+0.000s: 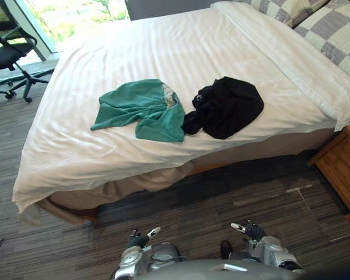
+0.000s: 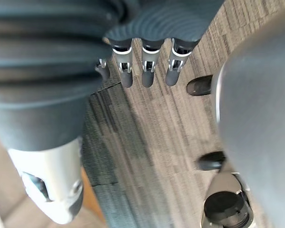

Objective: Tidy the bed and pick cloth on bed and put in laundry

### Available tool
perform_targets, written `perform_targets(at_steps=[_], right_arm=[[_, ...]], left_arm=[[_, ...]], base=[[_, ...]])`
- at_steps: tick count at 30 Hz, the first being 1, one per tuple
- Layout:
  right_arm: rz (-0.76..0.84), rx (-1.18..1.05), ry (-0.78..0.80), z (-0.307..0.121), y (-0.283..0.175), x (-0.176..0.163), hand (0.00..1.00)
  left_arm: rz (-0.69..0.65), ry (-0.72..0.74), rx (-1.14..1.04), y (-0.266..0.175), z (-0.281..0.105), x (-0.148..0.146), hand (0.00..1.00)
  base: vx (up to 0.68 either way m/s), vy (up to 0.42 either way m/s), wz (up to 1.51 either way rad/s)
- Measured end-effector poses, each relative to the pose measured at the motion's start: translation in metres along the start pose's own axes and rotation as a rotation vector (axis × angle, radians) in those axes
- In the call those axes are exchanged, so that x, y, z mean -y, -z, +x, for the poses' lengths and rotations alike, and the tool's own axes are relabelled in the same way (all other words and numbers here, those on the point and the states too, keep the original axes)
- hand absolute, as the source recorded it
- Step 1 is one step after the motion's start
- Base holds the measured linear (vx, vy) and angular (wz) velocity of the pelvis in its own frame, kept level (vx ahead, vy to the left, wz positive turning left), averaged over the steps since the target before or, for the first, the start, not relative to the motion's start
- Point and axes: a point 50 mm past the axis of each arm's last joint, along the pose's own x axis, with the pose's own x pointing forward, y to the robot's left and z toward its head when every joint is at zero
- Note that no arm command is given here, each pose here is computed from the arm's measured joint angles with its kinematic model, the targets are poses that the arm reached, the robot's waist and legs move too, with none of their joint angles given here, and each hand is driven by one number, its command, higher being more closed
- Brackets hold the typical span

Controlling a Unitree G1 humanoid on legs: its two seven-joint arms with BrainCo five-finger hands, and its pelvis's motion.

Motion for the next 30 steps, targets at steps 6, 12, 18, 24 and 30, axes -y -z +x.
perform_targets(at_steps=[6, 12, 18, 24, 30], right_arm=[[-0.036, -0.022, -0.03, 0.001, 0.004, -0.01, 0.0], [0.011, 0.007, 0.032, 0.0, 0.001, 0.0, 0.0], [0.094, 0.064, 0.01, 0.002, -0.006, -0.013, 0.0], [0.101, 0.068, 0.003, 0.003, -0.007, -0.017, 0.0], [0.089, 0.07, -0.021, 0.003, -0.006, -0.02, 0.0]], left_arm=[[0.006, -0.021, 0.012, -0.003, 0.001, -0.006, 0.0], [0.132, 0.037, -0.01, -0.003, 0.002, 0.0, 0.0], [0.222, 0.031, 0.004, -0.011, 0.006, -0.014, 0.0], [0.183, 0.104, 0.026, -0.013, 0.005, 0.007, 0.0], [0.152, 0.201, 0.036, -0.015, 0.0, 0.038, 0.0]], base=[[0.08, 0.035, 0.03], [0.12, 0.081, 0.17], [0.27, 0.011, 0.56], [0.34, -0.153, 0.21], [0.2, -0.068, 0.04]])
